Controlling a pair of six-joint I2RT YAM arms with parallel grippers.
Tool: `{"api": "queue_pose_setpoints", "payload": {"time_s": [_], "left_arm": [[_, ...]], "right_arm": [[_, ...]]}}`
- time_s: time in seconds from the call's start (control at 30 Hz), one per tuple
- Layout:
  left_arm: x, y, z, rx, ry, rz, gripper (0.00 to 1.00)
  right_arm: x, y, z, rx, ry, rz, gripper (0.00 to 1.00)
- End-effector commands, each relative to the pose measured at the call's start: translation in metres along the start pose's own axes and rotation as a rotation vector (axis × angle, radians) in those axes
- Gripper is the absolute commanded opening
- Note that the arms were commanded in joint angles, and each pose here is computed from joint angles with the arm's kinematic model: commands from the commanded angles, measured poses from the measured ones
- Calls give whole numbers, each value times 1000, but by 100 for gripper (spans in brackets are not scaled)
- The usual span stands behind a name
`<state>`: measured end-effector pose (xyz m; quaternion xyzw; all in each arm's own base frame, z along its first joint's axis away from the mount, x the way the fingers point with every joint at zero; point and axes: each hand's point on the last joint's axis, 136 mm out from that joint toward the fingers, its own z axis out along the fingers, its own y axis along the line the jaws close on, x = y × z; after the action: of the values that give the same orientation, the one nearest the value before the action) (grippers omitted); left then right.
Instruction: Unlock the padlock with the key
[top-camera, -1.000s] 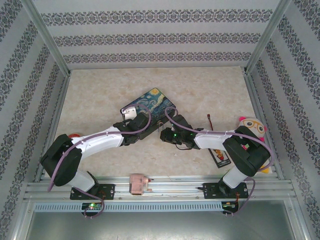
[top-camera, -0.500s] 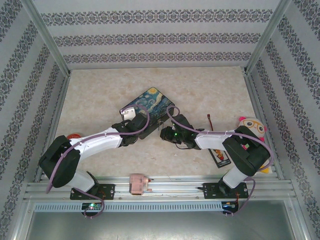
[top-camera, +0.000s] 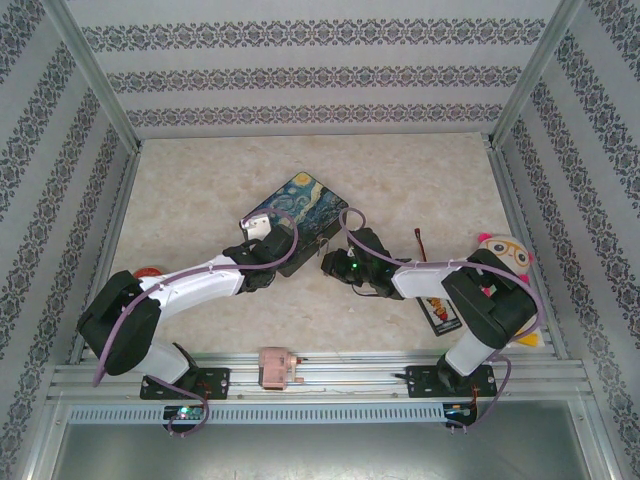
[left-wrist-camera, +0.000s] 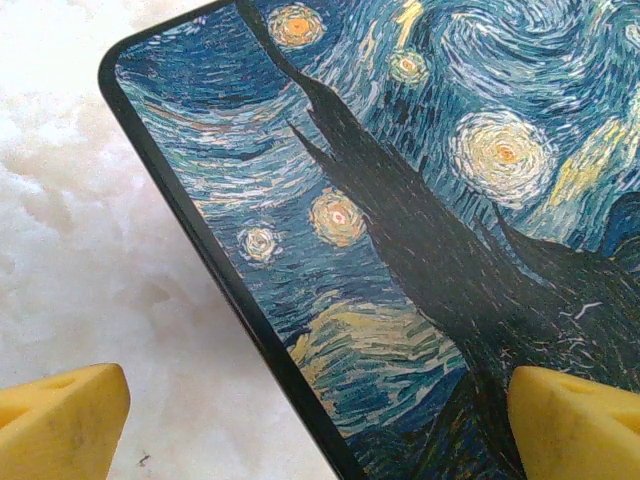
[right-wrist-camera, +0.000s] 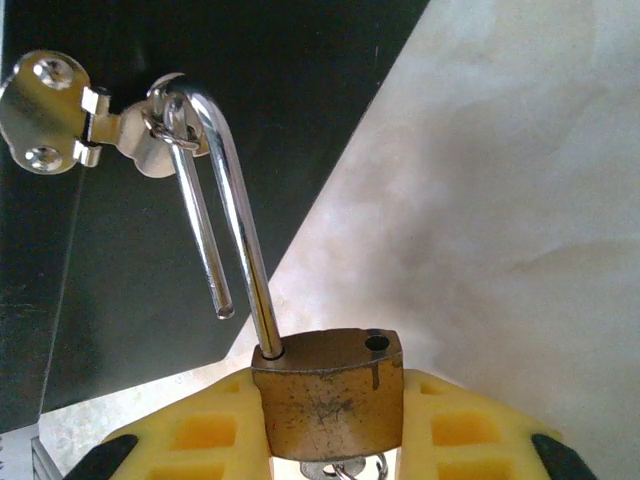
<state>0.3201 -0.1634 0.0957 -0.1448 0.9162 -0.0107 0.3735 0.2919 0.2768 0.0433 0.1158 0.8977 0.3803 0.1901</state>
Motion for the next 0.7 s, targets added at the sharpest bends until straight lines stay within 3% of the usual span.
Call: {"api": "queue_pose_setpoints", "payload": {"time_s": [0.0,0.67], "left_arm": [[23,31,7,-93,80,70,96],[24,31,6,-87,82,66,97]], "right_arm": [[-28,7,-1,-42,-107,32,0],[-39,7,3,-85,-154,94,0]]}}
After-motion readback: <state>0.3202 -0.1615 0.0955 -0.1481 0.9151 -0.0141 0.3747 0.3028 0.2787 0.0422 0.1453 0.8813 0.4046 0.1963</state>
